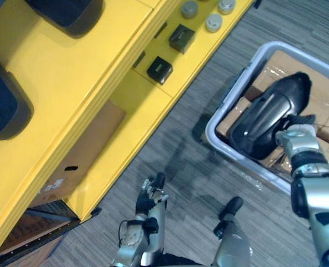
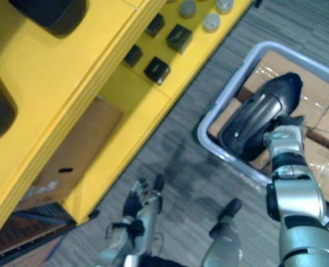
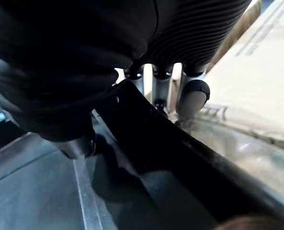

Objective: Walk over and take plastic housings, then place them on the shelf

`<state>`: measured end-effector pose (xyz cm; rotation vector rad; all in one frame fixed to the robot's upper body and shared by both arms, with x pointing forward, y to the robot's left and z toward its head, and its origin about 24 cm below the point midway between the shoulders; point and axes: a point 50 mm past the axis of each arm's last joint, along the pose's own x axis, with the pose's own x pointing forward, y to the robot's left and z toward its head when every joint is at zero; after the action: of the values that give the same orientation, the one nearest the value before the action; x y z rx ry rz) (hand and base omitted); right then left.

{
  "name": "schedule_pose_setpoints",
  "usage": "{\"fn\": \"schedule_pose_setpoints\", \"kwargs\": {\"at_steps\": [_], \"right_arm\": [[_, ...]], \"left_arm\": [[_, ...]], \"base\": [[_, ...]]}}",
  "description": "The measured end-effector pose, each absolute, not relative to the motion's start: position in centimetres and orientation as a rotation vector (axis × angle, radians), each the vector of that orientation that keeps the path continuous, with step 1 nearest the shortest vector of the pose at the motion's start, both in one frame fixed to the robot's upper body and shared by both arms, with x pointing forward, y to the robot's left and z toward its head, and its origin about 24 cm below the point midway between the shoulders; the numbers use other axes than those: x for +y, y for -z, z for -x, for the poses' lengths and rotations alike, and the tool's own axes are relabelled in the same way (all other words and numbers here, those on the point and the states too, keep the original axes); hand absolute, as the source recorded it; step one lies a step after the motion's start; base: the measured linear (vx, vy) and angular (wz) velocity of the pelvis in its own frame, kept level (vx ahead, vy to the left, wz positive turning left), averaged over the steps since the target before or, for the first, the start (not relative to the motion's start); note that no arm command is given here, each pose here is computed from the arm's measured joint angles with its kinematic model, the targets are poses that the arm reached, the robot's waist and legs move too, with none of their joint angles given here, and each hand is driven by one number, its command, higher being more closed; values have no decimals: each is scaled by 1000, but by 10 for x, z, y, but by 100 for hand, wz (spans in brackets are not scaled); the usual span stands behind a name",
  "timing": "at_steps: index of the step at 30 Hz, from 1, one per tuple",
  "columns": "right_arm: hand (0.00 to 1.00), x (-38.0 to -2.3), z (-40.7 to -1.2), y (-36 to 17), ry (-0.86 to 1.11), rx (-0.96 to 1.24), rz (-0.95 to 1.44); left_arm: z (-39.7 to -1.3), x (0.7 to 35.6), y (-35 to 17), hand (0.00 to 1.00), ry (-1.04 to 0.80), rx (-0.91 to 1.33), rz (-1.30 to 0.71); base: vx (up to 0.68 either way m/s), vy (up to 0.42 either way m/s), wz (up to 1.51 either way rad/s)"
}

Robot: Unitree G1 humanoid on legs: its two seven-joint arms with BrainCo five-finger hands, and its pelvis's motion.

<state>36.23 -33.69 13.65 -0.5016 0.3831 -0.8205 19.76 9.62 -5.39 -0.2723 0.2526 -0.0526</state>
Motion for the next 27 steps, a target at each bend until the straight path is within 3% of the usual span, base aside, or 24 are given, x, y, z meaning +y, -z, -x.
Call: {"fn": "schedule_pose_setpoints", "kwargs": {"at_steps": [8, 13, 20, 23, 27], "right_arm": [[100, -329, -370, -178, 802, 131, 688], [100, -302, -375, -196, 708, -76, 895], [100, -279, -374, -198, 614, -219, 997], [100, -265, -376, -207, 569, -290, 1032], [100, -248, -383, -228, 541, -363, 1027]], "left_arm": [[-200, 111, 36, 0, 11, 146, 281], [-226, 130, -18, 0, 5, -135, 136], [-284, 121, -110, 0, 145, -490, -84], [-302, 117, -135, 0, 216, -536, -127], [-331, 104, -143, 0, 334, -423, -126]], "base": [[7, 0, -13], [18, -11, -29], [-15, -4, -20], [-7, 3, -27], [-16, 2, -18]]}}
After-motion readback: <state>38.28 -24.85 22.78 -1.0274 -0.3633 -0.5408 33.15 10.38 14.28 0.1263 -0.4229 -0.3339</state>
